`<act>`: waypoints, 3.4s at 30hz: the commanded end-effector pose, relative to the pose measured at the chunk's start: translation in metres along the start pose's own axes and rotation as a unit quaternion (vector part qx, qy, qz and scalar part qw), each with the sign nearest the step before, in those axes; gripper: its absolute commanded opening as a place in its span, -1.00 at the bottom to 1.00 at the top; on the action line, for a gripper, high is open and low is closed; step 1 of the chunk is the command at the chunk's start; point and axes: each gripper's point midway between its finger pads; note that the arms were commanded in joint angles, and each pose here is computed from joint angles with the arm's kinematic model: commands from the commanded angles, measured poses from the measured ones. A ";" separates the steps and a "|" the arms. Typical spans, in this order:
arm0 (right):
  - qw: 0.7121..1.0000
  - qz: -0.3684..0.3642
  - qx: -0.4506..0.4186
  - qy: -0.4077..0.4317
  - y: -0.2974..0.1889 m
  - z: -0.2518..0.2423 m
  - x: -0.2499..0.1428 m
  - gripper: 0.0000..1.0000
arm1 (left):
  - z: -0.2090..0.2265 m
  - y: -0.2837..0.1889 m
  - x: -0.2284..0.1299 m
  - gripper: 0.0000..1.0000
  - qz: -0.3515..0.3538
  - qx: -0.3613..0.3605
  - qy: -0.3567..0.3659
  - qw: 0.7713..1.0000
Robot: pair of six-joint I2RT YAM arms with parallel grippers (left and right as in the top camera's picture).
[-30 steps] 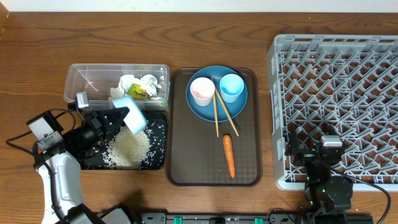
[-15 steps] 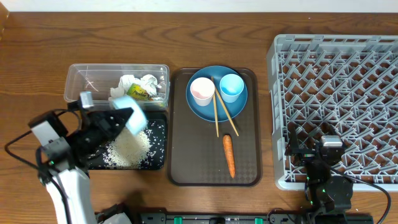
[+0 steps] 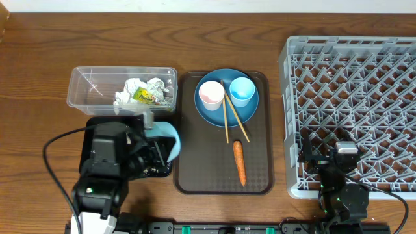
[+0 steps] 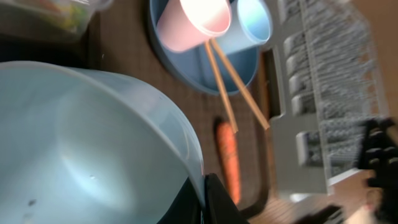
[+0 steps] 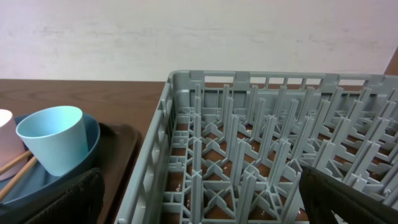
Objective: Sort waste into correct bins and load items into the dishwasher rack
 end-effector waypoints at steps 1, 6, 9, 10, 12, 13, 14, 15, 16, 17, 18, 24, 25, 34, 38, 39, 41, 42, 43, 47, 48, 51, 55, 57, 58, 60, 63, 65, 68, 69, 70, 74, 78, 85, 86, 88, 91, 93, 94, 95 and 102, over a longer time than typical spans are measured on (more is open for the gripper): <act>1.000 0.002 -0.007 -0.004 0.000 -0.003 -0.001 0.99 | 0.009 0.010 -0.007 -0.88 0.006 0.062 0.021 0.998; 1.000 0.002 -0.007 -0.004 0.000 -0.003 -0.001 0.99 | 0.005 0.030 -0.030 -0.88 0.048 0.095 0.052 0.993; 1.000 0.002 -0.007 -0.004 0.000 -0.003 -0.001 0.98 | 0.005 0.043 -0.044 -0.88 0.076 0.118 0.071 0.988; 1.000 0.002 -0.007 -0.004 0.000 -0.003 -0.001 0.98 | 0.005 0.047 -0.048 -0.88 0.083 0.122 0.078 0.986; 1.000 0.002 -0.007 -0.004 0.000 -0.003 -0.001 0.99 | 0.006 0.056 -0.056 -0.87 0.096 0.138 0.097 0.981; 1.000 0.002 -0.007 -0.004 0.000 -0.003 -0.001 0.99 | 0.007 0.059 -0.058 -0.87 0.098 0.148 0.108 0.978; 1.000 0.002 -0.007 -0.004 0.000 -0.003 -0.001 0.98 | 0.010 0.063 -0.059 -0.88 0.097 0.162 0.121 0.975; 1.000 0.001 -0.007 -0.004 0.000 -0.003 -0.001 0.98 | 0.012 0.065 -0.059 -0.88 0.091 0.177 0.134 0.971; 1.000 0.002 -0.007 -0.004 0.000 -0.003 -0.001 0.99 | 0.014 0.066 -0.057 -0.88 0.082 0.191 0.142 0.968; 1.000 0.002 -0.007 -0.004 0.000 -0.003 -0.001 0.99 | 0.014 0.066 -0.055 -0.88 0.072 0.201 0.148 0.966; 1.000 0.002 -0.007 -0.004 0.000 -0.003 -0.001 0.98 | 0.014 0.066 -0.053 -0.88 0.061 0.208 0.153 0.964; 1.000 0.002 -0.007 -0.004 0.000 -0.003 -0.001 0.98 | 0.001 0.069 -0.052 -0.88 0.046 0.192 0.161 0.967; 1.000 0.002 -0.007 -0.004 0.000 -0.003 -0.001 0.98 | -0.001 0.070 -0.053 -0.88 0.047 0.189 0.161 0.967; 1.000 0.002 -0.007 -0.004 0.000 -0.003 -0.001 0.99 | -0.030 0.067 -0.060 -0.88 0.037 0.143 0.175 0.973; 1.000 0.002 -0.007 -0.004 0.000 -0.003 -0.001 0.98 | -0.037 0.069 -0.067 -0.88 0.042 0.133 0.181 0.973; 1.000 0.002 -0.007 -0.004 0.000 -0.003 -0.001 0.98 | -0.037 0.069 -0.070 -0.88 0.047 0.134 0.182 0.973; 1.000 0.002 -0.007 -0.004 0.000 -0.003 -0.001 0.99 | -0.036 0.072 -0.077 -0.88 0.058 0.137 0.190 0.970; 1.000 0.002 -0.007 -0.004 0.000 -0.003 -0.001 0.99 | -0.036 0.074 -0.080 -0.88 0.063 0.138 0.191 0.970; 1.000 0.002 -0.007 -0.004 0.000 -0.003 -0.001 0.98 | -0.036 0.076 -0.084 -0.88 0.069 0.140 0.194 0.968; 1.000 0.001 -0.007 -0.004 0.000 -0.003 -0.001 0.99 | -0.031 0.085 -0.097 -0.88 0.091 0.153 0.198 0.964; 1.000 0.002 -0.007 -0.004 0.000 -0.003 -0.001 0.99 | -0.030 0.087 -0.100 -0.88 0.095 0.156 0.198 0.963; 1.000 0.001 -0.007 -0.004 0.000 -0.003 -0.001 0.99 | -0.027 0.095 -0.105 -0.87 0.104 0.164 0.201 0.960; 1.000 0.002 -0.007 -0.004 0.000 -0.003 -0.001 0.98 | -0.022 0.101 -0.109 -0.87 0.113 0.174 0.199 0.958; 1.000 0.001 -0.007 -0.004 0.000 -0.003 -0.001 0.98 | -0.020 0.103 -0.111 -0.85 0.116 0.178 0.194 0.958; 1.000 0.002 -0.007 -0.004 0.000 -0.003 -0.001 0.98 | -0.021 0.103 -0.113 -0.76 0.119 0.176 0.193 0.958; 1.000 0.002 -0.007 -0.004 0.000 -0.003 -0.001 0.98 | -0.023 0.103 -0.115 -0.74 0.124 0.169 0.191 0.959; 1.000 0.002 -0.007 -0.004 0.000 -0.003 -0.001 0.98 | -0.023 0.103 -0.116 -0.67 0.127 0.168 0.190 0.959; 1.000 0.002 -0.007 -0.004 0.000 -0.003 -0.001 0.98 | -0.024 0.103 -0.117 -0.67 0.130 0.165 0.189 0.959; 1.000 0.002 -0.007 -0.004 0.000 -0.003 -0.001 0.98 | -0.028 0.102 -0.114 -0.51 0.125 0.159 0.189 0.961; 1.000 0.002 -0.007 -0.004 0.000 -0.003 -0.001 0.98 | -0.032 0.101 -0.112 -0.47 0.123 0.153 0.191 0.962; 1.000 0.002 -0.007 -0.004 0.000 -0.003 -0.001 0.98 | -0.037 0.099 -0.109 -0.46 0.118 0.147 0.193 0.963; 1.000 0.002 -0.007 -0.004 0.000 -0.003 -0.001 0.98 | -0.070 0.086 -0.084 -0.28 0.084 0.106 0.205 0.969; 1.000 0.002 -0.007 -0.004 0.000 -0.003 -0.001 0.99 | -0.090 0.066 -0.056 -0.23 0.060 0.096 0.199 0.973; 1.000 0.002 -0.007 -0.004 0.000 -0.003 -0.001 0.98 | -0.050 0.036 -0.015 -0.20 0.084 0.193 0.130 0.969; 1.000 0.002 -0.007 -0.004 0.000 -0.003 -0.001 0.98 | -0.046 0.036 -0.014 -0.19 0.092 0.197 0.120 0.969; 1.000 0.002 -0.007 -0.004 0.000 -0.003 -0.001 0.99 | -0.041 0.040 -0.012 -0.19 0.107 0.190 0.100 0.971; 1.000 0.002 -0.007 -0.004 0.000 -0.003 -0.001 0.98 | -0.042 0.049 -0.008 -0.19 0.112 0.174 0.091 0.974; 1.000 0.002 -0.007 -0.004 0.000 -0.003 -0.001 0.99 | -0.046 0.057 0.000 -0.19 0.098 0.164 0.091 0.977; 1.000 0.002 -0.007 -0.004 0.000 -0.003 -0.001 0.99 | -0.050 0.062 0.005 -0.19 0.090 0.158 0.092 0.979; 1.000 0.002 -0.007 -0.004 0.000 -0.003 -0.001 0.98 | -0.054 0.066 0.009 -0.19 0.081 0.151 0.093 0.981; 1.000 0.002 -0.007 -0.004 0.000 -0.003 -0.001 0.99 | -0.073 0.100 0.035 -0.17 0.097 0.153 0.124 0.976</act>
Point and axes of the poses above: each gripper's point midway between its finger pads, its own y axis out along the fingers, its own z axis along the line the jaws close on, x = y × z, and after that the axes turned 2 degrees about y, right-handed
